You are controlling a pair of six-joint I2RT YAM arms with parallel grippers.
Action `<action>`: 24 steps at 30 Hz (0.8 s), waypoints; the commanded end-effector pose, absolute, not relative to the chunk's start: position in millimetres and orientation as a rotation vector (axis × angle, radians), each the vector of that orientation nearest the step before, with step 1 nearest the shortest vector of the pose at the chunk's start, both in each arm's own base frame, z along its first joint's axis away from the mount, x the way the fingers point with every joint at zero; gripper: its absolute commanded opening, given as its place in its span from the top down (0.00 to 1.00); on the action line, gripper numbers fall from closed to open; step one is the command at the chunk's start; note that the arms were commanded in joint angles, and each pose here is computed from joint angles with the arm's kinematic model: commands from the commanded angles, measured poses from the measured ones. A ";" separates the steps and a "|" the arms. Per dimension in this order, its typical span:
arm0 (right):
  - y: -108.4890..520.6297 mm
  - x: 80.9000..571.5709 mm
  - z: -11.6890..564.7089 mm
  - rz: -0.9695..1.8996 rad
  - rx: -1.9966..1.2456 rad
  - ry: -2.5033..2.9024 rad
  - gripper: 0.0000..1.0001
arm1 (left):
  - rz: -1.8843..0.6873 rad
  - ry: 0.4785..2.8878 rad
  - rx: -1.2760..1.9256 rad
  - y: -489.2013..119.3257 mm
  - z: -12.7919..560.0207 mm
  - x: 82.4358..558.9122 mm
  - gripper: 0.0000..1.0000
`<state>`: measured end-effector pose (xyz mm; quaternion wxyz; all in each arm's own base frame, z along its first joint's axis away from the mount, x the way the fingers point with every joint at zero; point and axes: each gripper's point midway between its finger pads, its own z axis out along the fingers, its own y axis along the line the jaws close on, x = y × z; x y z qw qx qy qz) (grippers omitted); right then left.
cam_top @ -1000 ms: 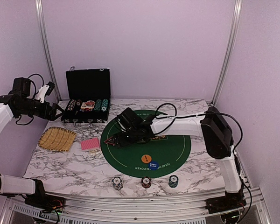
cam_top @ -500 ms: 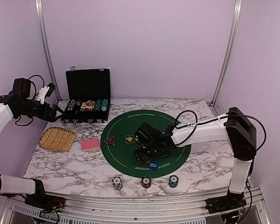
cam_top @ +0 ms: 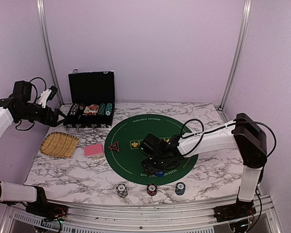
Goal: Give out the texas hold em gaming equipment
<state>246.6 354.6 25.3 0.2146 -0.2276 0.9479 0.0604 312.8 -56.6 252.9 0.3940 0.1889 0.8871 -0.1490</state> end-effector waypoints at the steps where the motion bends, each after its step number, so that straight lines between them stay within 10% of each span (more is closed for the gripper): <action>1: 355.4 248.1 29.4 0.185 -0.591 2.621 0.29 | -0.391 2.239 0.495 -58.5 261.1 310.5 0.01; 24: 339.1 286.9 32.0 0.080 -0.513 2.577 0.49 | -0.352 2.237 0.500 -54.5 262.0 309.7 0.01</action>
